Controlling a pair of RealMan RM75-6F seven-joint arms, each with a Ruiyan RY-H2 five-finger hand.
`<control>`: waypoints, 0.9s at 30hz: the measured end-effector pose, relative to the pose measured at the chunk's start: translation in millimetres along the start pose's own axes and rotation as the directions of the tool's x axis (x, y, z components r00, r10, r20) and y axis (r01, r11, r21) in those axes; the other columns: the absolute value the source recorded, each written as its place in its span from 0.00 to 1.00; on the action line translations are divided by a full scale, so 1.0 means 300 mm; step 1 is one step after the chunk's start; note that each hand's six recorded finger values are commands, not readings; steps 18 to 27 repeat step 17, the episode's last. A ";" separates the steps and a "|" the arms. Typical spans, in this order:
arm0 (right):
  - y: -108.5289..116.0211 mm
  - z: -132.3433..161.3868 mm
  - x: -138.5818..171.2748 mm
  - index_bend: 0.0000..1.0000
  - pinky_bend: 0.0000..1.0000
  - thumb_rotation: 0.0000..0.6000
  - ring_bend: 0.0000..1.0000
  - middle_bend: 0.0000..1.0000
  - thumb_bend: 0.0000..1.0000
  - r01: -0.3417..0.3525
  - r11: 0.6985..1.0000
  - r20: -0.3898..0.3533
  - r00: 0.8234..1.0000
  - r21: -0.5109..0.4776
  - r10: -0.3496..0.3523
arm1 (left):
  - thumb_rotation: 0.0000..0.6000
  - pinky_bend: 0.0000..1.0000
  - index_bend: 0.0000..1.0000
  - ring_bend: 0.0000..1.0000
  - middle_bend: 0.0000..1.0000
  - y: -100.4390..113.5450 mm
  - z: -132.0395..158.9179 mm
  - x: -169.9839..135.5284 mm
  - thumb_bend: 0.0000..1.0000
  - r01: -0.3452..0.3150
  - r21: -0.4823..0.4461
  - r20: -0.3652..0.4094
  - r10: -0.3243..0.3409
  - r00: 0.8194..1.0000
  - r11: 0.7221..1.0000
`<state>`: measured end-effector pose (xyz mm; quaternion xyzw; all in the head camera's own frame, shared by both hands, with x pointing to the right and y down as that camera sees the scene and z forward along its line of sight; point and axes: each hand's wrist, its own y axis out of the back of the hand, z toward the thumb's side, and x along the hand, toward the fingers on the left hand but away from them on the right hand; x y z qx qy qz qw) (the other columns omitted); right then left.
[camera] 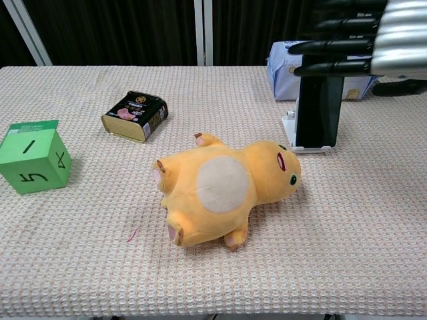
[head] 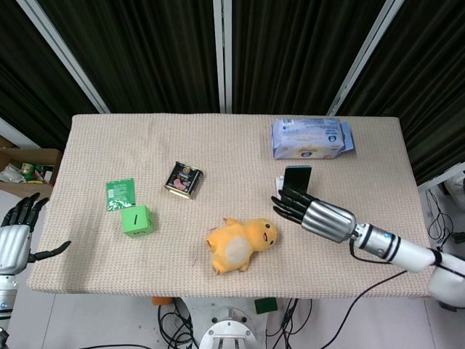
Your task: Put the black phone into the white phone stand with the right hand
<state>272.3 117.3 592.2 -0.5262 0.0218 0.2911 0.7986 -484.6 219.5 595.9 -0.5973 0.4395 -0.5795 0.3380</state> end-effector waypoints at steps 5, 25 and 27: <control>-0.051 0.036 0.235 0.00 0.00 1.00 0.00 0.00 0.28 -0.063 0.931 0.300 0.937 -0.361 0.180 | 0.62 0.14 0.11 0.02 0.04 -0.001 0.010 -0.009 0.07 -0.001 0.006 0.009 0.001 1.000 1.000; -0.221 0.224 0.599 0.00 0.00 1.00 0.00 0.00 0.27 0.127 0.677 0.562 0.677 -0.725 0.475 | 0.61 0.14 0.11 0.02 0.04 0.010 0.014 -0.019 0.07 -0.016 0.003 0.013 0.016 1.000 1.000; -0.221 0.224 0.599 0.00 0.00 1.00 0.00 0.00 0.27 0.127 0.677 0.562 0.677 -0.725 0.475 | 0.61 0.14 0.11 0.02 0.04 0.010 0.014 -0.019 0.07 -0.016 0.003 0.013 0.016 1.000 1.000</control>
